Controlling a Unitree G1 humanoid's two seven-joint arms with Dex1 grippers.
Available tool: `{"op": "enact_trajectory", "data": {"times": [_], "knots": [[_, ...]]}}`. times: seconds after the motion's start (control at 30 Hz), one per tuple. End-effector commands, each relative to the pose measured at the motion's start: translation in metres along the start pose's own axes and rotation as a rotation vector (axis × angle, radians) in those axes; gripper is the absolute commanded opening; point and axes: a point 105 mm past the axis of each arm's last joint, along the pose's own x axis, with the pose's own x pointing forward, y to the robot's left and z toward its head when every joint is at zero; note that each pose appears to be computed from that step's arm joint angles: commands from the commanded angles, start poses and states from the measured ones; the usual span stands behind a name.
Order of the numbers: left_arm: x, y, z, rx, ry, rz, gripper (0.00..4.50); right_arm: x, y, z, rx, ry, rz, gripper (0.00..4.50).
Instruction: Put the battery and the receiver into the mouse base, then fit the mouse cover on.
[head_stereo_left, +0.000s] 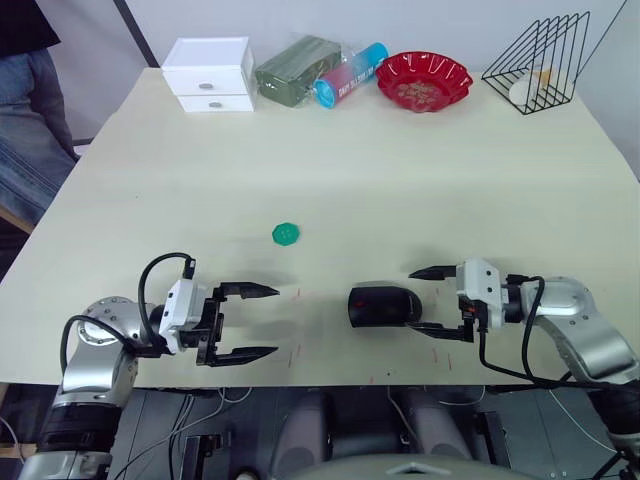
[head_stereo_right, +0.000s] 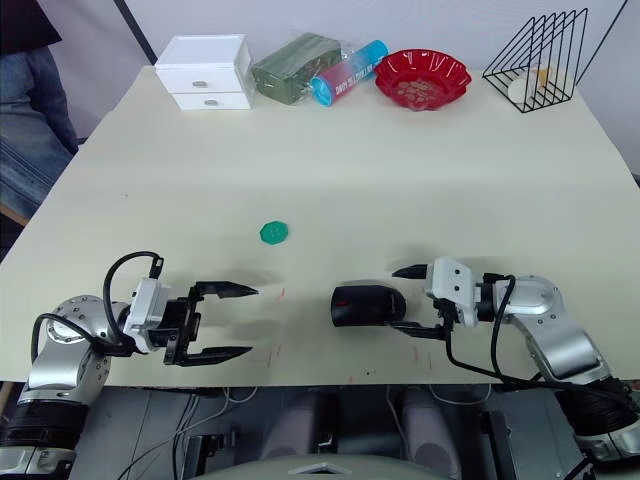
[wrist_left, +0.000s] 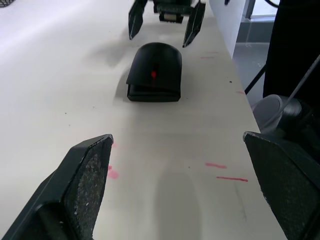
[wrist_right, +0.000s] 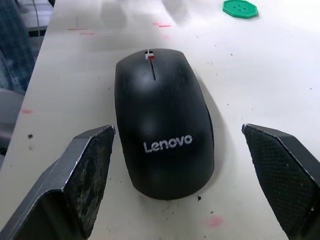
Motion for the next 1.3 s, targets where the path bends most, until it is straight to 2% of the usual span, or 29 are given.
{"op": "enact_trajectory", "data": {"times": [0.03, 0.13, 0.27, 0.5, 0.63, 0.8, 1.07, 1.3], "knots": [[-0.005, -0.001, 0.009, 0.032, -0.003, -0.029, 4.5, -0.004, -0.004, 0.007, -0.057, -0.044, -0.022, 4.3], [-0.006, -0.002, 0.009, 0.03, 0.0, -0.03, 4.5, -0.002, -0.003, 0.01, -0.05, -0.084, -0.021, 4.3], [-0.006, -0.002, 0.01, 0.027, -0.001, -0.029, 4.5, 0.006, -0.007, 0.031, -0.056, -0.167, -0.022, 4.3], [-0.007, -0.003, 0.009, 0.024, 0.001, -0.028, 4.5, 0.016, -0.002, 0.049, -0.078, -0.196, 0.033, 4.3], [-0.007, -0.003, 0.009, 0.024, 0.001, -0.028, 4.5, 0.012, -0.002, 0.041, -0.071, -0.166, 0.039, 4.3], [-0.007, -0.004, 0.009, 0.023, 0.002, -0.03, 4.5, 0.004, 0.003, 0.016, -0.03, -0.103, 0.051, 4.3], [-0.009, -0.004, 0.009, 0.022, 0.006, -0.035, 4.5, 0.003, 0.0, -0.002, -0.008, -0.064, 0.026, 4.3], [-0.009, -0.004, 0.009, 0.022, 0.008, -0.036, 4.5, 0.004, -0.003, -0.005, -0.015, -0.058, 0.023, 4.3]]}}
